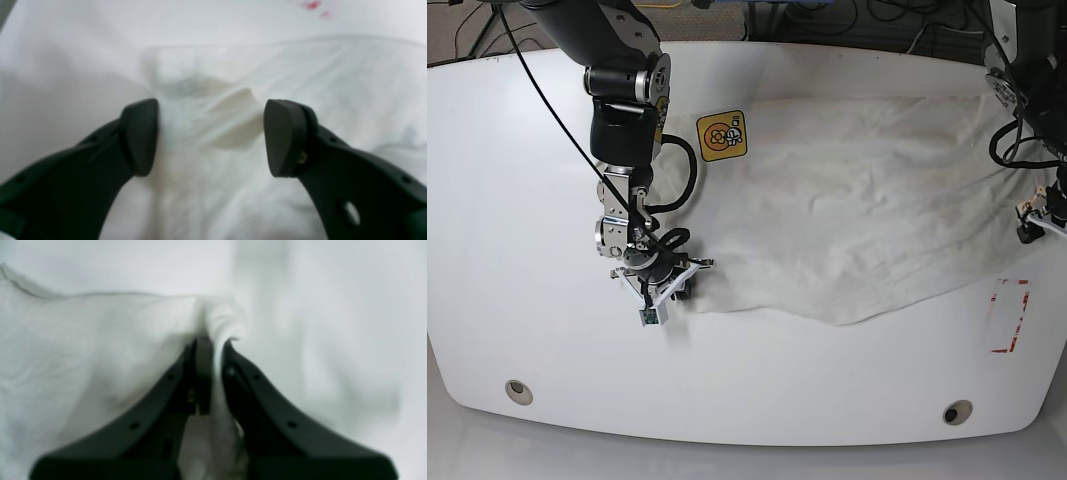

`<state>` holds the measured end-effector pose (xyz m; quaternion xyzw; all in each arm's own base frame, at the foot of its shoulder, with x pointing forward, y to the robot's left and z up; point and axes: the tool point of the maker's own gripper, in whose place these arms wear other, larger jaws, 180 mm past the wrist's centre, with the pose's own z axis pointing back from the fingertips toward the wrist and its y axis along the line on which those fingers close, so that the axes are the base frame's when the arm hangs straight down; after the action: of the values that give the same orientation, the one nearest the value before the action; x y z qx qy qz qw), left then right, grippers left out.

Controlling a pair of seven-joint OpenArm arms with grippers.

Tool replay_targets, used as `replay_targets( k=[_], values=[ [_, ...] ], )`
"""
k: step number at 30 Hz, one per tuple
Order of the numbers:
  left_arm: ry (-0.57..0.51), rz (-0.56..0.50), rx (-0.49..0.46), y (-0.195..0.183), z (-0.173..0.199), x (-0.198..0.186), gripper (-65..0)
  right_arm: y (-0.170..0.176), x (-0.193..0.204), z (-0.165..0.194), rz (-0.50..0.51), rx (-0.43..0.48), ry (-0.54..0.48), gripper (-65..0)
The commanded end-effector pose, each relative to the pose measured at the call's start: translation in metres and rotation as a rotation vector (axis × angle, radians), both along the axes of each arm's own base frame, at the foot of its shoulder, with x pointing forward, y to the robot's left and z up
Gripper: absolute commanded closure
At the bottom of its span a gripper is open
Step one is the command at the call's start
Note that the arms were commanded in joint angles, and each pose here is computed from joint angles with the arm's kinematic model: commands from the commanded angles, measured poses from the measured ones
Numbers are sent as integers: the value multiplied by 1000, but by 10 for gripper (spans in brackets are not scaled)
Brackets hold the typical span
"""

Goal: Layout the t-shirt on the table in an organized manner, then fold the t-shirt properly
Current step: 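Grasp the opposite t-shirt edge with the left gripper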

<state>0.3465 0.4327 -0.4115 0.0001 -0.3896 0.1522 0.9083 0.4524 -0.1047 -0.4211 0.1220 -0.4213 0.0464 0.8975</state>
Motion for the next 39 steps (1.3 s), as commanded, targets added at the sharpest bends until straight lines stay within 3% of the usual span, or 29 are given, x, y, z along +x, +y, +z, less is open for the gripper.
replay_targets(
  k=[1,4,12,16,24,35,39],
  values=[
    [5,-41,-15,-14,4,14,-451,-3,18,24,-9,5,-70,-8],
    [6,-67,-14,-23,3,21,-406,-5,18,24,-10,2,-70,-8],
    [13,-82,-8,-27,2,24,-96,-6,18,24,-12,0,-70,-8],
    [16,-85,-7,-28,2,23,-1,-7,19,26,-14,-1,-78,-6],
    [-14,-145,27,-30,19,29,0,-18,17,49,-22,-45,-130,0],
    [7,-252,159,-77,59,44,0,-70,-2,88,-60,-199,-192,0],
    [-30,-331,228,-113,83,59,0,-91,-10,101,-72,-263,-209,0]
  ],
)
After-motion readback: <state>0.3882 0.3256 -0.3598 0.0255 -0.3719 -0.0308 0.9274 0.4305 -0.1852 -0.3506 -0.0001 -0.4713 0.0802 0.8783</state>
